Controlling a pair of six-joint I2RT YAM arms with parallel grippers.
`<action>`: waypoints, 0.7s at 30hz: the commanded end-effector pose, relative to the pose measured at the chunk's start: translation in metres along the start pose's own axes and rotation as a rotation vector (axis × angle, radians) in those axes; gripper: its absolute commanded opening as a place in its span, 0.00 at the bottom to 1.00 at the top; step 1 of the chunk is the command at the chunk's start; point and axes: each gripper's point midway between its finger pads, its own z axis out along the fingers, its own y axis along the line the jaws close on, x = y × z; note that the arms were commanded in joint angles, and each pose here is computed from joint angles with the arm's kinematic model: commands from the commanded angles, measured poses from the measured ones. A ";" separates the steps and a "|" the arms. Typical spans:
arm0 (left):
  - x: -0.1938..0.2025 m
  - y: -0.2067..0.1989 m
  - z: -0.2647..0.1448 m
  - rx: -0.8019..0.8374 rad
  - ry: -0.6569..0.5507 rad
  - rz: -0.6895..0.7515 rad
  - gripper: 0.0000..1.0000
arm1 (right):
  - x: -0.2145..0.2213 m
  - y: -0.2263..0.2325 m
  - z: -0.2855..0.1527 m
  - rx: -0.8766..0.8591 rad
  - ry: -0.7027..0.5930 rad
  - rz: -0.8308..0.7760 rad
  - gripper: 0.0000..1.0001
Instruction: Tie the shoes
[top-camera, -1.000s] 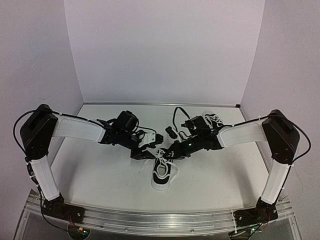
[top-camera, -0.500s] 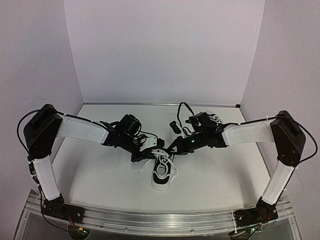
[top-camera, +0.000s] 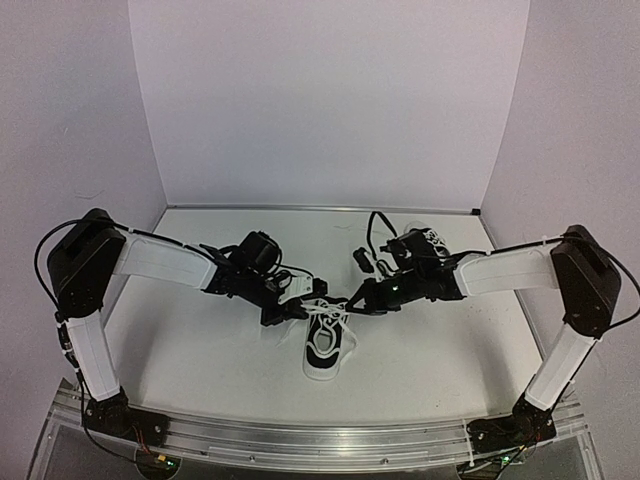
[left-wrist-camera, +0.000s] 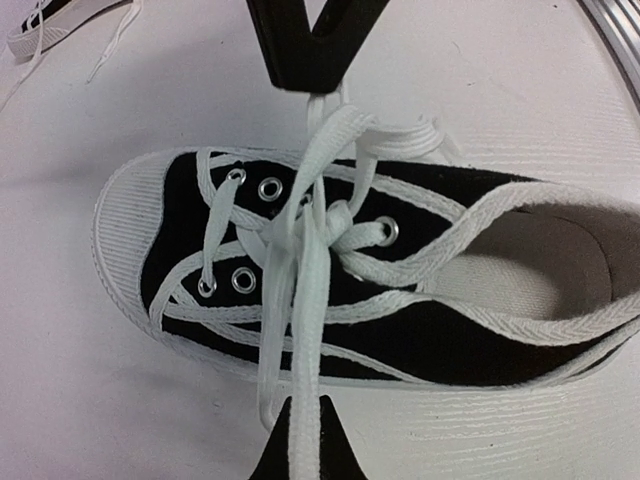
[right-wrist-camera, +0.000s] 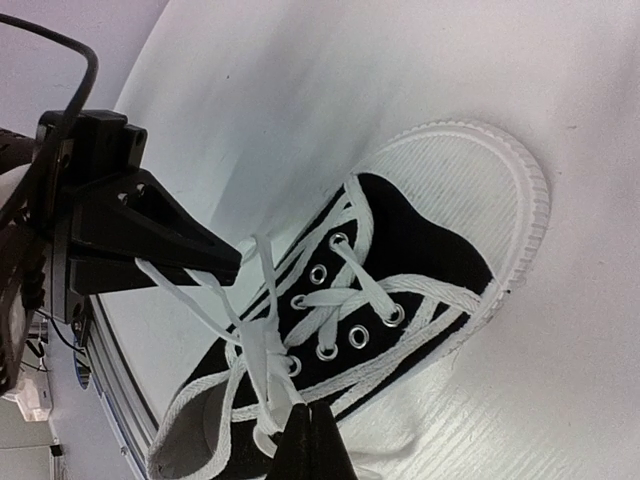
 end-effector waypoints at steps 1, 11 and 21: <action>-0.008 0.013 -0.014 -0.082 -0.011 -0.008 0.00 | -0.007 -0.009 -0.016 0.048 -0.049 0.010 0.00; 0.004 0.029 -0.024 -0.166 0.025 -0.046 0.00 | 0.006 -0.028 -0.022 0.097 -0.039 0.039 0.00; -0.005 0.041 -0.022 -0.189 -0.013 -0.067 0.00 | 0.001 -0.013 -0.027 0.017 -0.040 0.026 0.00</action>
